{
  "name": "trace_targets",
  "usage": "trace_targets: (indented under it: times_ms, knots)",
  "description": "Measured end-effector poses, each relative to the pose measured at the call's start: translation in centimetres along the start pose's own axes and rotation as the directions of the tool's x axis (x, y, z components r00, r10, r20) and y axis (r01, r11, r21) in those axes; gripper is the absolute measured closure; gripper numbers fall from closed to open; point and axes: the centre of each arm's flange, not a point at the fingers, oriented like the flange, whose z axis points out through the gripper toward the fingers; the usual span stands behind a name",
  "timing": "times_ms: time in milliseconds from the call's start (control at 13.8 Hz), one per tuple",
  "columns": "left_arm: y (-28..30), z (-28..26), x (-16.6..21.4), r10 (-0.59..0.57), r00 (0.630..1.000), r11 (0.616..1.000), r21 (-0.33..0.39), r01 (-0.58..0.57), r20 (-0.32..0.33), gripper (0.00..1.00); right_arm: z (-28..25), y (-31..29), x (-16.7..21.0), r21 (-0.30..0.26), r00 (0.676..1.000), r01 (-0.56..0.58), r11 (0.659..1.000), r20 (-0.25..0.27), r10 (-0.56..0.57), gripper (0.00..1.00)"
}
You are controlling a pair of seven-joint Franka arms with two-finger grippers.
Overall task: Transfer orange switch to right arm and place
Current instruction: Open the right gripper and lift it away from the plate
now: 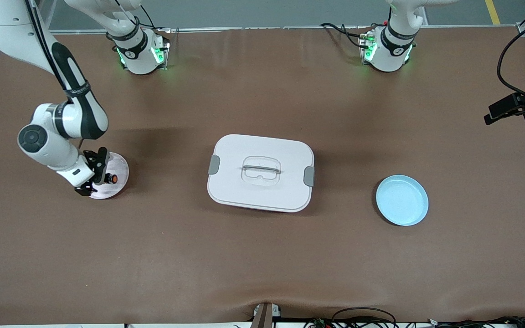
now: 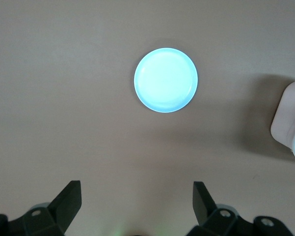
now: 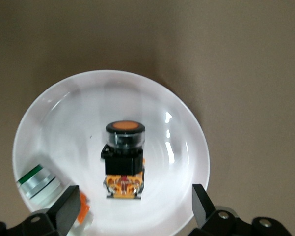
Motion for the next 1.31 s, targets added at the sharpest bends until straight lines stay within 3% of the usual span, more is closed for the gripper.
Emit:
trace_targets:
  times_ms: [218,435,653,1088,1305]
  knots:
    - [1.7,0.0,-0.1,0.029,1.0,1.0,0.001,-0.029,-0.003,0.0,-3.6,2.3,-1.0,0.076,0.997,-0.076,0.994,0.021,0.075,0.0]
    - [4.0,-0.1,-0.4,0.044,0.999,0.999,0.002,-0.044,-0.005,0.0,-6.8,3.2,-1.4,0.168,0.971,-0.239,0.956,0.065,0.231,0.0]
    - [4.7,-0.2,-0.5,0.042,0.999,0.999,0.003,-0.042,-0.008,0.0,-10.5,4.4,-1.8,0.193,0.946,-0.322,0.927,0.096,0.309,0.0]
    - [4.6,-0.4,-0.5,0.041,0.999,0.999,0.002,-0.041,-0.012,0.0,-20.0,5.7,-2.4,0.178,0.825,-0.564,0.806,0.163,0.541,0.0]
    - [4.6,-0.4,-0.5,0.041,0.999,0.999,0.002,-0.041,-0.013,0.0,-25.6,5.6,-0.2,0.163,0.751,-0.659,0.734,0.202,0.629,0.0]
